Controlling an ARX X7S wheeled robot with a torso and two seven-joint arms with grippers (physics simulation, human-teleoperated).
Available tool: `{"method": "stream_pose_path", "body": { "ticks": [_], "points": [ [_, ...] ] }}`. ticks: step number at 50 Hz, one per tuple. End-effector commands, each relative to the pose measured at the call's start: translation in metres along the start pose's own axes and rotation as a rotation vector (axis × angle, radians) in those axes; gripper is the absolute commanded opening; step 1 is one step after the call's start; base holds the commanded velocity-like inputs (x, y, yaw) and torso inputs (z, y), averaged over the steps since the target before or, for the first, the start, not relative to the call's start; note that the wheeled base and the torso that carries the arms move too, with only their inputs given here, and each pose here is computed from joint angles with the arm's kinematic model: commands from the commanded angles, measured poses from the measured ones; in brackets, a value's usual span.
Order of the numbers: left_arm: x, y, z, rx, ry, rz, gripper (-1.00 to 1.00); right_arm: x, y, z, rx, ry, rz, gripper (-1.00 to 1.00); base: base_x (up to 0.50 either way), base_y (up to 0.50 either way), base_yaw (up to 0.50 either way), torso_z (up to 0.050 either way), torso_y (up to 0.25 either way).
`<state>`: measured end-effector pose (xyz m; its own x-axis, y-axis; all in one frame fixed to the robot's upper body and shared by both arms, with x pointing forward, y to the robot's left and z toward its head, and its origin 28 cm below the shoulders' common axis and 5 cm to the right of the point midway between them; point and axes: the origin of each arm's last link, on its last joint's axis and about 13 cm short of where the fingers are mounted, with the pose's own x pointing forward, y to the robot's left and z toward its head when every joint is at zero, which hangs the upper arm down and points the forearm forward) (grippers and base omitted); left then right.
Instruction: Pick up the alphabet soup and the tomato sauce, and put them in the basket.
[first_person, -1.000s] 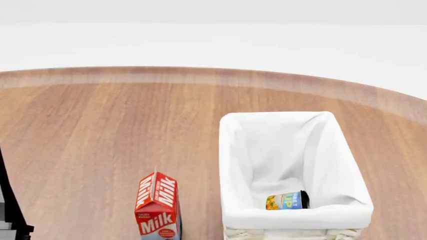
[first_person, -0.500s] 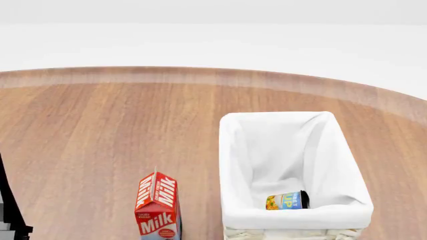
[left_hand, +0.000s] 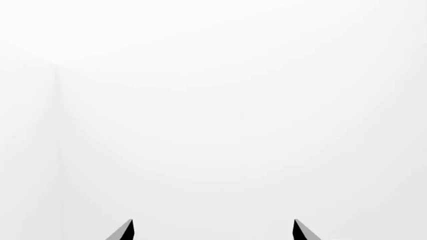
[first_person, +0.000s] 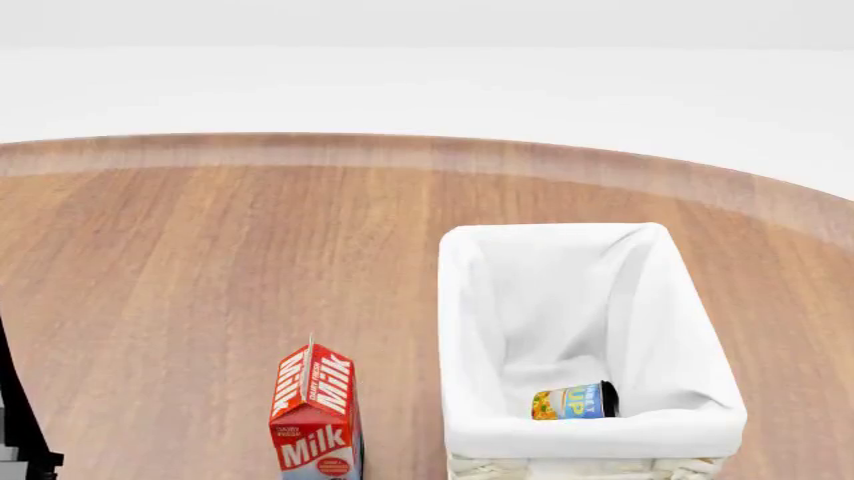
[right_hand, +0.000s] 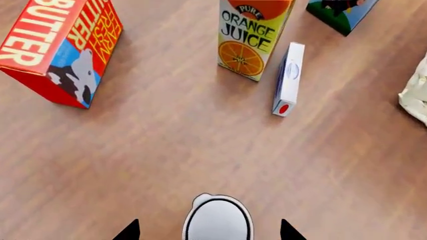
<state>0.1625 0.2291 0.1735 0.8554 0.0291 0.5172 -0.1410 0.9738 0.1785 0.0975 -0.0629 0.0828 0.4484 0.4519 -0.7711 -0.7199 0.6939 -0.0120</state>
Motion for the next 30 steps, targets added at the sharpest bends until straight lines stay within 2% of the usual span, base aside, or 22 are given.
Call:
{"method": "stream_pose_path", "body": {
  "ticks": [1, 30],
  "points": [
    [-0.001, 0.0, 0.0, -0.001, 0.001, 0.0, 1.0, 0.007, 0.0, -0.007, 0.015, 0.012, 0.005, 1.0, 0.0, 0.0, 0.0, 0.0, 0.0],
    [0.0, 0.0, 0.0, 0.0, 0.0, 0.002, 1.0, 0.023, -0.003, -0.02, 0.05, 0.039, 0.013, 1.0, 0.0, 0.0, 0.0, 0.0, 0.0]
  ]
}}
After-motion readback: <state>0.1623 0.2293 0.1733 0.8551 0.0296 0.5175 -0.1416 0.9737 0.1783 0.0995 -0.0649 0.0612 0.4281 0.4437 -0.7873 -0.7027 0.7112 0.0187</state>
